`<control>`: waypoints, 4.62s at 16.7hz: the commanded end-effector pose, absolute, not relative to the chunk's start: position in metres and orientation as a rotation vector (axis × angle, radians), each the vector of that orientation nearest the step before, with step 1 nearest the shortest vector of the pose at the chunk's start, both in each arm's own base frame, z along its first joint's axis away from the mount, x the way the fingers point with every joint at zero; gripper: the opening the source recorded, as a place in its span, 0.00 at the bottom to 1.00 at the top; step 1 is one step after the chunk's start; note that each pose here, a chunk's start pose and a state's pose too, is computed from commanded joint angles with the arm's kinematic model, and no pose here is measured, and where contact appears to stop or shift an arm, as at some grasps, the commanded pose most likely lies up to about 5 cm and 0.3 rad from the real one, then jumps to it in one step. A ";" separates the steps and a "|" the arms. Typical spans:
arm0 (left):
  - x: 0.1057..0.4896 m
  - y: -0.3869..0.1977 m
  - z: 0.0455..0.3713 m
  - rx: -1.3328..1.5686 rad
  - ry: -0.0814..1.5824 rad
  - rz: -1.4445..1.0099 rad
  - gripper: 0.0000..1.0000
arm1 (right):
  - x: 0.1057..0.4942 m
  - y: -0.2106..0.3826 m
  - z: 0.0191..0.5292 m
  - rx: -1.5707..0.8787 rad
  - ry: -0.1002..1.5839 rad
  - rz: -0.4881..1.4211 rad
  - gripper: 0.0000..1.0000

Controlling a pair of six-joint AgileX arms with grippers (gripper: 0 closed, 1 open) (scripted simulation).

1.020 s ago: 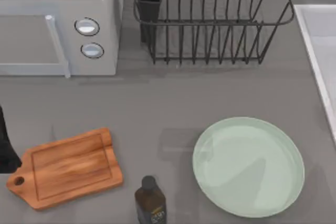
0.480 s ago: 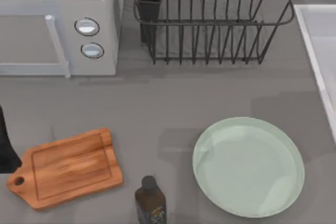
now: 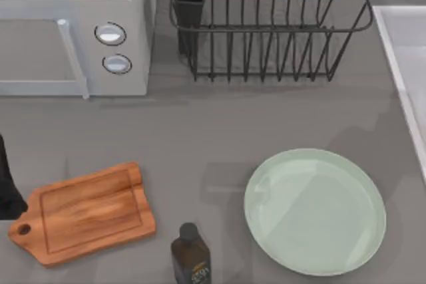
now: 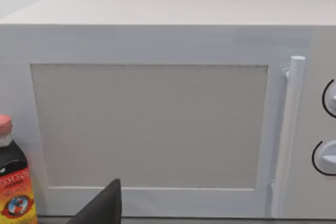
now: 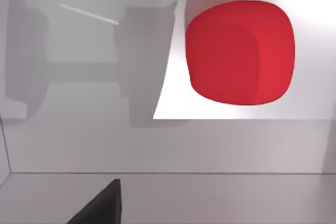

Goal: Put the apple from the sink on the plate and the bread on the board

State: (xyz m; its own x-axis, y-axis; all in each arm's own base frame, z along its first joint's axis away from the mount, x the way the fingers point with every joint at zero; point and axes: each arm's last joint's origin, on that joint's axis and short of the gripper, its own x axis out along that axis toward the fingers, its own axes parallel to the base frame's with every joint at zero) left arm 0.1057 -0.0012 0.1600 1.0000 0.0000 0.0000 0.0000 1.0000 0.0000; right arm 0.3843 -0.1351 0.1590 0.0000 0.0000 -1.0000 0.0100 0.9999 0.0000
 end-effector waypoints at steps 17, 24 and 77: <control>0.106 -0.001 0.160 0.000 0.000 0.000 1.00 | 0.385 -0.135 0.008 0.007 1.570 -0.008 1.00; 0.106 -0.001 0.160 0.000 0.000 0.000 1.00 | 0.384 -0.135 0.007 0.008 1.571 -0.008 0.77; 0.106 -0.001 0.160 0.000 0.000 0.000 1.00 | 0.294 0.178 0.226 0.019 1.554 -0.001 0.00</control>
